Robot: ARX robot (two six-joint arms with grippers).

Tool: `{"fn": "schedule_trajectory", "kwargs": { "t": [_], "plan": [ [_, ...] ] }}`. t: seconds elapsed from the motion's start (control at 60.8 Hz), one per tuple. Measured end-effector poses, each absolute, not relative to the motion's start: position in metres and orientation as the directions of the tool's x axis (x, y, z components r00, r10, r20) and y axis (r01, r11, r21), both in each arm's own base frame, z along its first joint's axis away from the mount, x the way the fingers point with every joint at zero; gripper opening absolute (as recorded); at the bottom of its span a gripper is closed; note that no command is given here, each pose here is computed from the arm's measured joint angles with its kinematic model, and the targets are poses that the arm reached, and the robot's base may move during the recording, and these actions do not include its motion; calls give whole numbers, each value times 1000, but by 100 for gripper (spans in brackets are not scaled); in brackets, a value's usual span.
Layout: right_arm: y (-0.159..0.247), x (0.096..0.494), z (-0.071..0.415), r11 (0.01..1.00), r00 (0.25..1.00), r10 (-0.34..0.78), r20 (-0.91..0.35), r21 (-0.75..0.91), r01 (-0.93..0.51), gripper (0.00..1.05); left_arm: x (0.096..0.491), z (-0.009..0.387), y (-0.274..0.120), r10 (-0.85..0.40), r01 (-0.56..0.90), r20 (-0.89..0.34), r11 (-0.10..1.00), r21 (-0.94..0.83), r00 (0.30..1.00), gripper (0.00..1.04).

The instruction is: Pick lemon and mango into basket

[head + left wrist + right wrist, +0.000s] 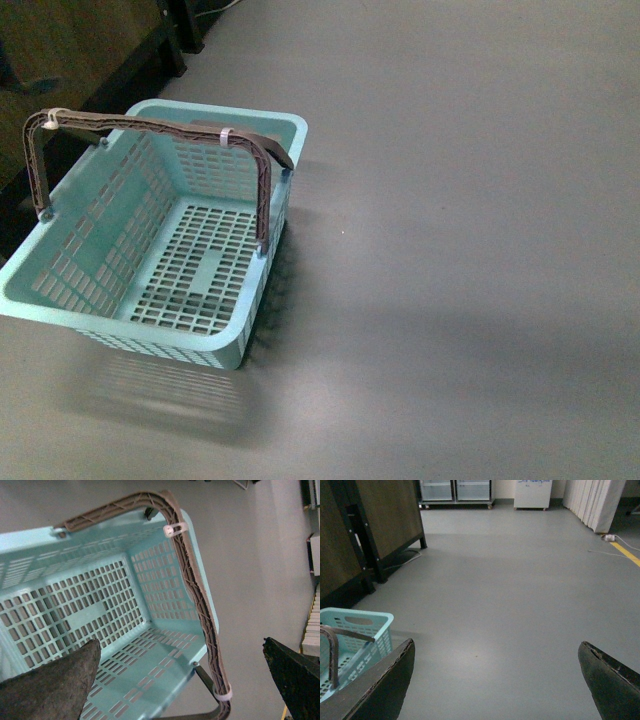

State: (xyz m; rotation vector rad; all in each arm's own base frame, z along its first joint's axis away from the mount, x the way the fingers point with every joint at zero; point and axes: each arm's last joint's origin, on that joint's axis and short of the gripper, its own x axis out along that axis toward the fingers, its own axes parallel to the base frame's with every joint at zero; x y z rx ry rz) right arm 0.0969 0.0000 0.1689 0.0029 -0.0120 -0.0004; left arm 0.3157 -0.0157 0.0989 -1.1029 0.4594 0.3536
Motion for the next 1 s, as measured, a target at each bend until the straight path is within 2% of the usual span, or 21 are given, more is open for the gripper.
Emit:
{"fn": "schedule_trajectory", "kwargs": {
  "t": [0.362, 0.51, 0.921, 1.003],
  "plan": [
    [0, 97, 169, 1000, 1000, 0, 12, 3, 0, 96, 423, 60, -56, -11, -496, -543, 395, -773, 839, 98],
    [0, 97, 169, 1000, 1000, 0, 12, 3, 0, 96, 450, 49, -74, -35, -502, -559, 399, -768, 828, 96],
    [0, 97, 169, 1000, 1000, 0, 12, 3, 0, 96, 470, 35, -95, -37, -545, -595, 359, -758, 803, 31],
    [0, 97, 169, 1000, 1000, 0, 12, 3, 0, 96, 468, 35, -95, -36, -556, -593, 304, -773, 804, 14]
  ]
}}
